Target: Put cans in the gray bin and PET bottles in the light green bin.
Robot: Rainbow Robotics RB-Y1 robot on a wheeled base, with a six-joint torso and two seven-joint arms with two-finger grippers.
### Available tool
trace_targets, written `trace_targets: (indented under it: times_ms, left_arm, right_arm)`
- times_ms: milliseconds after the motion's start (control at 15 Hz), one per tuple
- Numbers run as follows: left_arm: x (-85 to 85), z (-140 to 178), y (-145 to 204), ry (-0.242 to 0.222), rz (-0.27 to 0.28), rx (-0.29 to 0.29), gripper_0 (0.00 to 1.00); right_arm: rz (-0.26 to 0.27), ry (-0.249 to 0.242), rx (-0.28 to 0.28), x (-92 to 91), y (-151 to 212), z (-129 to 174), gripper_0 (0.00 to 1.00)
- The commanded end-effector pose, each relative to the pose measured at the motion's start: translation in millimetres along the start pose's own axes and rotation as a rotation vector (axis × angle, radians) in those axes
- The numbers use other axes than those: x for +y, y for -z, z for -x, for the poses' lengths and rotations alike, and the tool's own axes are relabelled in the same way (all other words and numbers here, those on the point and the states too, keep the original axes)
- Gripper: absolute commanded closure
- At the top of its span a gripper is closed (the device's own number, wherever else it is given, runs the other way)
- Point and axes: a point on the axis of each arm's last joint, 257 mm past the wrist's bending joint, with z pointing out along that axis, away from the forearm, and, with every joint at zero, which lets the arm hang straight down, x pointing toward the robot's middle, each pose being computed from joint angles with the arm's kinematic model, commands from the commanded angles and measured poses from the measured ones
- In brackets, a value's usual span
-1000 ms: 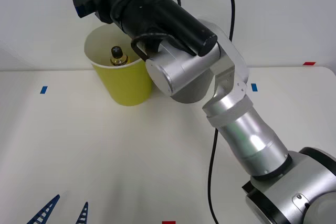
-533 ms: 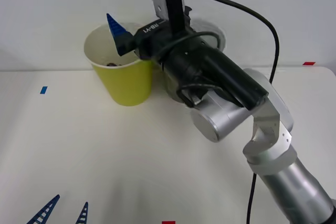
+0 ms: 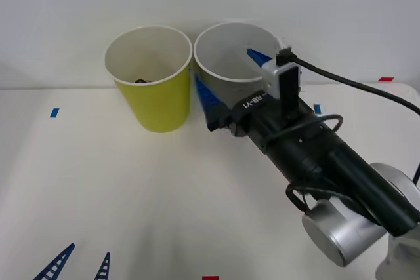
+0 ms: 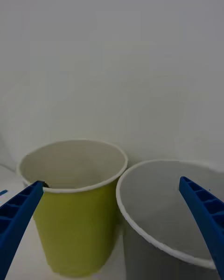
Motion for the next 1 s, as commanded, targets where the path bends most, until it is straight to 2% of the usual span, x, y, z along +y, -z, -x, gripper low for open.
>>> trace_targets:
  times_ms: [67,333,467,600,733,800,867,1000]
  left_arm:
    - [0.0,0.0,0.0,0.000,0.000,0.000,0.40]
    - [0.0,0.0,0.0,0.000,0.000,0.000,0.40]
    - [0.0,0.0,0.0,0.000,0.000,0.000,0.40]
    - [0.0,0.0,0.0,0.000,0.000,0.000,0.39]
    - [0.0,0.0,0.0,0.000,0.000,0.000,0.40]
    - [0.0,0.0,0.0,0.000,0.000,0.000,0.40]
    - [0.0,0.0,0.0,0.000,0.000,0.000,0.40]
    - [0.0,0.0,0.0,0.000,0.000,0.000,0.40]
  right_arm:
    - [-0.013,0.035,0.017,-4.9,17.7,-9.7,0.00]
    - [-0.074,0.085,0.080,-19.5,36.6,-36.9,0.00]
    - [-0.117,0.151,0.108,-29.6,44.6,-47.7,0.00]
    - [-0.155,0.264,0.116,-39.4,58.7,-67.2,0.00]
    - [-0.180,0.249,0.071,-48.6,70.5,-86.8,0.00]
    - [-0.203,0.217,0.057,-53.3,81.2,-95.5,0.00]
    - [-0.229,0.177,0.048,-56.6,93.9,-102.0,0.00]
    - [-0.316,0.058,0.009,-71.0,132.9,-118.1,0.00]
